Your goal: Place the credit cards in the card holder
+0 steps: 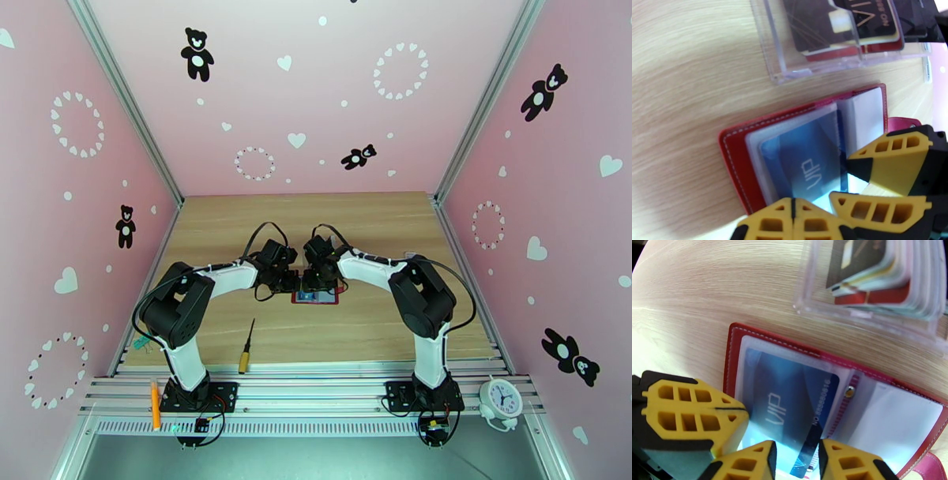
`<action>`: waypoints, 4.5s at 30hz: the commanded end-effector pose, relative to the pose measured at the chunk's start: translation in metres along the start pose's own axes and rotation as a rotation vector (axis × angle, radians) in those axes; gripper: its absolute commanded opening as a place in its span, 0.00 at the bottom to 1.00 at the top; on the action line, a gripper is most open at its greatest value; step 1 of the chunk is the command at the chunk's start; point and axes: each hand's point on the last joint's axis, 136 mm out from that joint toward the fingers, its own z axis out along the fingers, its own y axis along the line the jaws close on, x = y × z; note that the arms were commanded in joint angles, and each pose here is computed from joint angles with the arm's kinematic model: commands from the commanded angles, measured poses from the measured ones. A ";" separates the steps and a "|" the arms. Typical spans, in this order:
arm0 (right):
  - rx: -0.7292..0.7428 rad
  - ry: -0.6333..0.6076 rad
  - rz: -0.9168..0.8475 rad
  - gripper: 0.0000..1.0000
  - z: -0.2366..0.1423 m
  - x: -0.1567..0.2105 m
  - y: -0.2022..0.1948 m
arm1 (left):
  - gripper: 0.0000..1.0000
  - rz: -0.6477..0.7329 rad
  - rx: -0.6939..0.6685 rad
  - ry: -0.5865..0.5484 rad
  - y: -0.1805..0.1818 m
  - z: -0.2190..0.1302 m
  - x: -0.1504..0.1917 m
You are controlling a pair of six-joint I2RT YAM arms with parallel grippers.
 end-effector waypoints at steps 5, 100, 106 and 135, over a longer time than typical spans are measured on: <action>-0.011 0.015 0.002 0.34 0.007 0.001 0.008 | 0.00 0.019 0.055 -0.024 -0.018 -0.005 -0.006; -0.024 -0.097 -0.006 0.41 -0.062 -0.012 -0.005 | 0.00 -0.089 -0.110 -0.052 0.031 -0.018 -0.012; -0.040 -0.097 0.017 0.41 -0.066 -0.005 -0.014 | 0.00 -0.096 -0.113 -0.068 0.034 -0.022 -0.014; -0.086 0.035 0.029 0.41 0.008 0.011 0.004 | 0.00 -0.104 -0.089 -0.017 0.035 -0.009 -0.009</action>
